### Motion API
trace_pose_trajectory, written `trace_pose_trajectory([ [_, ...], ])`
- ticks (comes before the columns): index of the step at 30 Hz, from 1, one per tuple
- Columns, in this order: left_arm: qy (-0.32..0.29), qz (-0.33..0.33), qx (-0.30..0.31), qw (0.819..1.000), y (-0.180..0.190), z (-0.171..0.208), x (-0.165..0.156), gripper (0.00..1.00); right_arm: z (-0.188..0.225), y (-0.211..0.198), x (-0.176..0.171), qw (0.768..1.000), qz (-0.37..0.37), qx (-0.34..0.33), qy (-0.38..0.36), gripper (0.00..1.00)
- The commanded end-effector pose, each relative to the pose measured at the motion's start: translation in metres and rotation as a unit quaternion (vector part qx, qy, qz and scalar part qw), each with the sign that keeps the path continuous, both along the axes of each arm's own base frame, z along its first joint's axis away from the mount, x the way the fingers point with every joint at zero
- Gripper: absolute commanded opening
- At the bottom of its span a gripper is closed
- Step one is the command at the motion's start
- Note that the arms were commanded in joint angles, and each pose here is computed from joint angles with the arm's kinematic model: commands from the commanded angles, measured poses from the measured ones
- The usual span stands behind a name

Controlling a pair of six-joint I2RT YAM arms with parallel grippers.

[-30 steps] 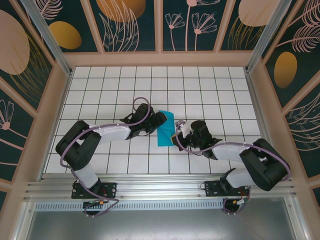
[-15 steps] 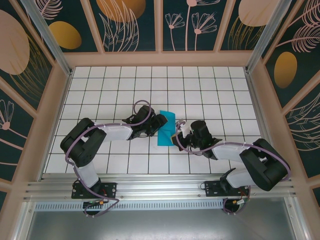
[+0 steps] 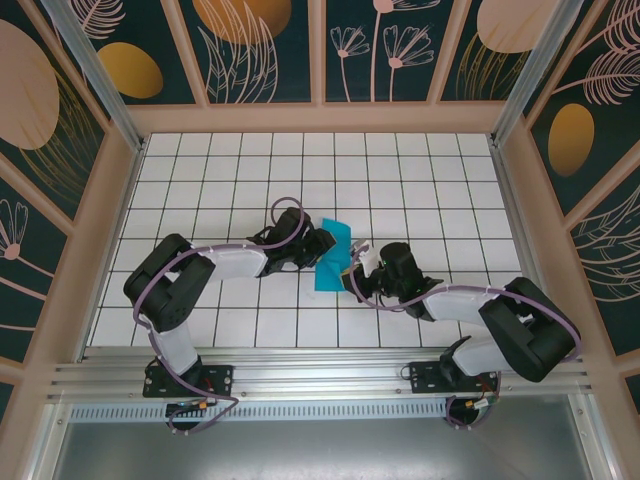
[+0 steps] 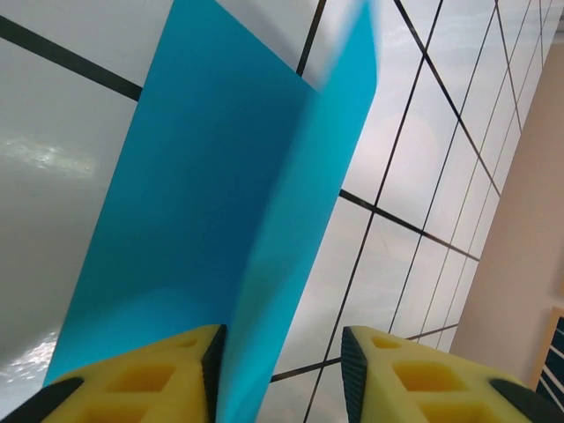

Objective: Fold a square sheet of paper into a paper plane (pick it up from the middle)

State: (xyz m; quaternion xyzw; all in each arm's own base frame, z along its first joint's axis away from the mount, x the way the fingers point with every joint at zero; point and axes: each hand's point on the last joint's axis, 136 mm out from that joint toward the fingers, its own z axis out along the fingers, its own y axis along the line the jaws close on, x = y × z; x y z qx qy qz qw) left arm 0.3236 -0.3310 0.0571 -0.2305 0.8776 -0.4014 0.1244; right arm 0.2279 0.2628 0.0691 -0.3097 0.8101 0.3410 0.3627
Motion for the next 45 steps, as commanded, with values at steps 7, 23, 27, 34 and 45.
trace_pose_trajectory([
  [7, -0.007, -0.006, -0.009, 1.000, -0.007, 0.004, 0.006, 0.40, 0.017, 0.003, 0.012, 0.998, -0.013, -0.001, -0.061, 0.20],
  [23, -0.007, -0.010, -0.012, 1.000, -0.008, 0.003, 0.005, 0.30, 0.022, 0.016, 0.018, 0.996, -0.011, -0.015, -0.088, 0.26],
  [27, -0.007, -0.012, -0.012, 1.000, -0.009, 0.003, 0.005, 0.30, 0.023, 0.020, 0.021, 0.995, -0.013, -0.017, -0.093, 0.27],
  [34, -0.005, -0.014, -0.013, 1.000, -0.009, 0.002, 0.004, 0.30, 0.024, 0.025, 0.022, 0.995, -0.010, -0.021, -0.100, 0.28],
  [45, -0.012, -0.010, -0.002, 1.000, -0.005, 0.004, 0.005, 0.32, 0.013, 0.020, 0.020, 0.996, -0.014, -0.034, -0.085, 0.08],
])
